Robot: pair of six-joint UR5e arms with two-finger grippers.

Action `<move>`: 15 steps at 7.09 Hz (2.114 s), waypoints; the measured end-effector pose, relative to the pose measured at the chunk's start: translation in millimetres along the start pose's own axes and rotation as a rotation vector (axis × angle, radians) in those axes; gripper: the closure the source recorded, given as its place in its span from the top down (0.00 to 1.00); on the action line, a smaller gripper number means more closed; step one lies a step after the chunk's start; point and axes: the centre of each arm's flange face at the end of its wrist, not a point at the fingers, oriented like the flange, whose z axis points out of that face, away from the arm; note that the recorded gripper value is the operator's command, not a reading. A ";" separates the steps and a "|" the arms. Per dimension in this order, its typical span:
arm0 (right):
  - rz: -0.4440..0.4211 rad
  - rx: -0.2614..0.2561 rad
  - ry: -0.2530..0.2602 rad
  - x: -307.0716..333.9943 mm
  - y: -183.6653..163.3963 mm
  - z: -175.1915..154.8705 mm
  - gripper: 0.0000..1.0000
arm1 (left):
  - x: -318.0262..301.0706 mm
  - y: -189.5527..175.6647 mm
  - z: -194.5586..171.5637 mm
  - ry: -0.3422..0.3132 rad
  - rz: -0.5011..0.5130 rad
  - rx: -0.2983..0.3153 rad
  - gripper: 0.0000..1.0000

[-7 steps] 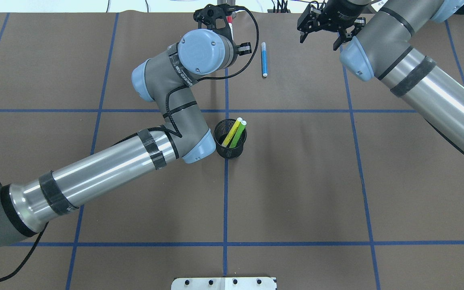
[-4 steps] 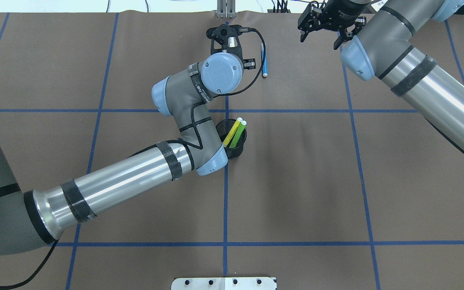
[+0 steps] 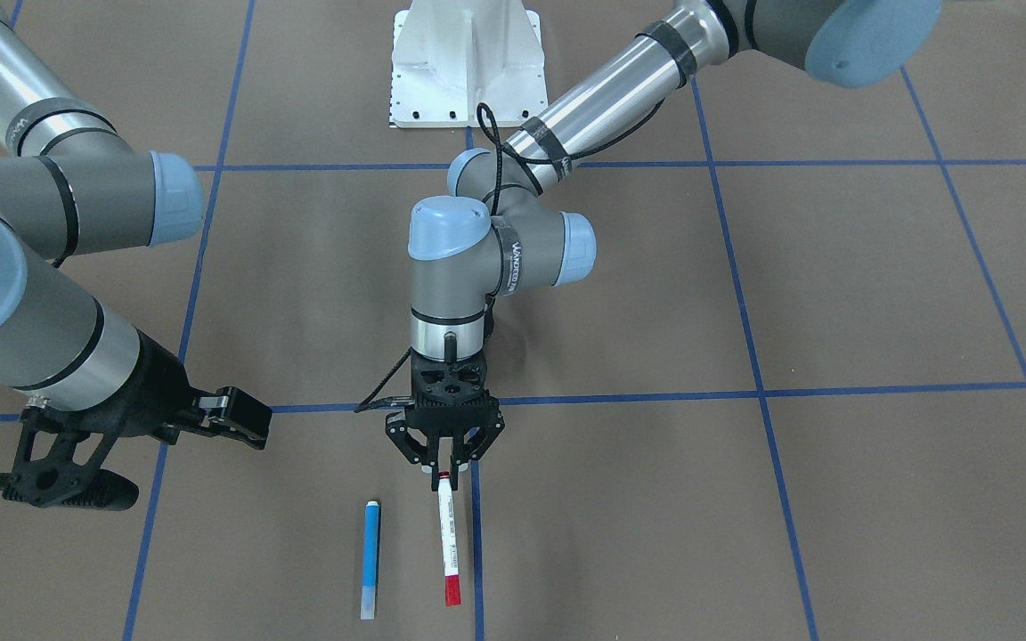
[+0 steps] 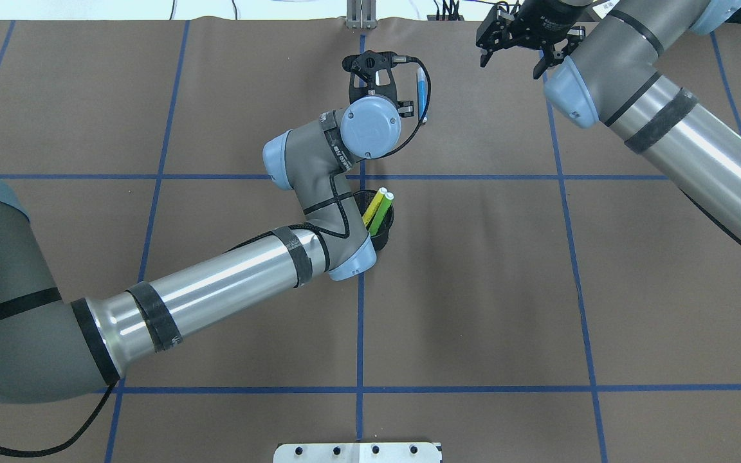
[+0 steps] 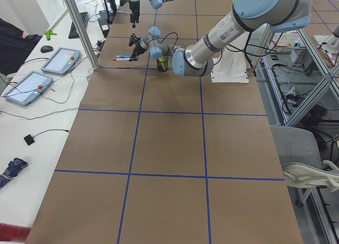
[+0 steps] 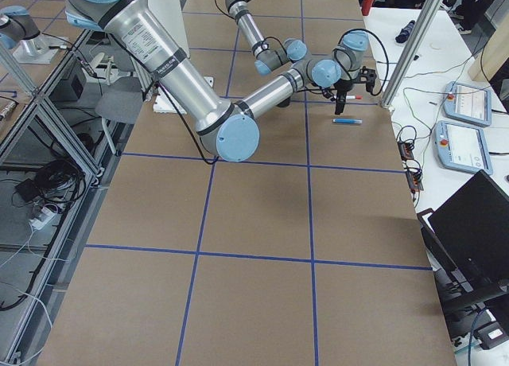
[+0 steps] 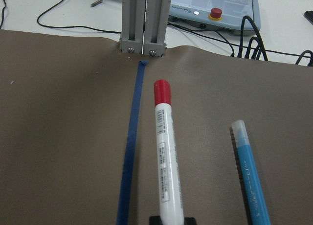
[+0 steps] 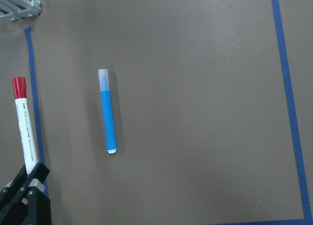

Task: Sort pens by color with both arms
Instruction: 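Lower the red-capped marker onto the table, open the left gripper, withdraw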

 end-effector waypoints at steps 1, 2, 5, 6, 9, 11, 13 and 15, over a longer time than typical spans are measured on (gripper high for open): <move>0.000 0.001 0.000 -0.2 -0.1 -0.1 1.00 | 3.2 -0.8 0.9 0.000 0.000 0.001 0.11; 0.001 0.000 0.001 0.0 -0.2 0.1 1.00 | 6.1 -1.8 1.0 -0.001 0.000 0.002 0.60; 0.001 0.000 0.002 0.2 -0.4 0.4 1.00 | 14.2 -4.5 0.6 -0.003 0.001 0.001 1.00; 0.000 0.000 0.002 0.2 -0.4 0.4 1.00 | 17.4 -6.0 -1.2 0.002 -0.001 0.003 1.00; -0.008 -0.001 0.004 1.3 -1.1 1.8 1.00 | 21.3 -29.1 -11.1 0.051 -0.017 -0.013 1.00; -0.021 -0.003 0.002 -0.1 -1.2 1.2 1.00 | 9.1 -65.1 -15.0 0.073 -0.015 -0.042 1.00; -0.023 -0.010 -0.005 -5.1 4.1 0.4 1.00 | -39.5 -123.3 -12.1 0.095 -0.008 -0.121 1.00; -0.034 -0.043 -0.033 -15.5 18.1 0.7 1.00 | -96.3 -168.9 -10.7 0.106 -0.014 -0.182 1.00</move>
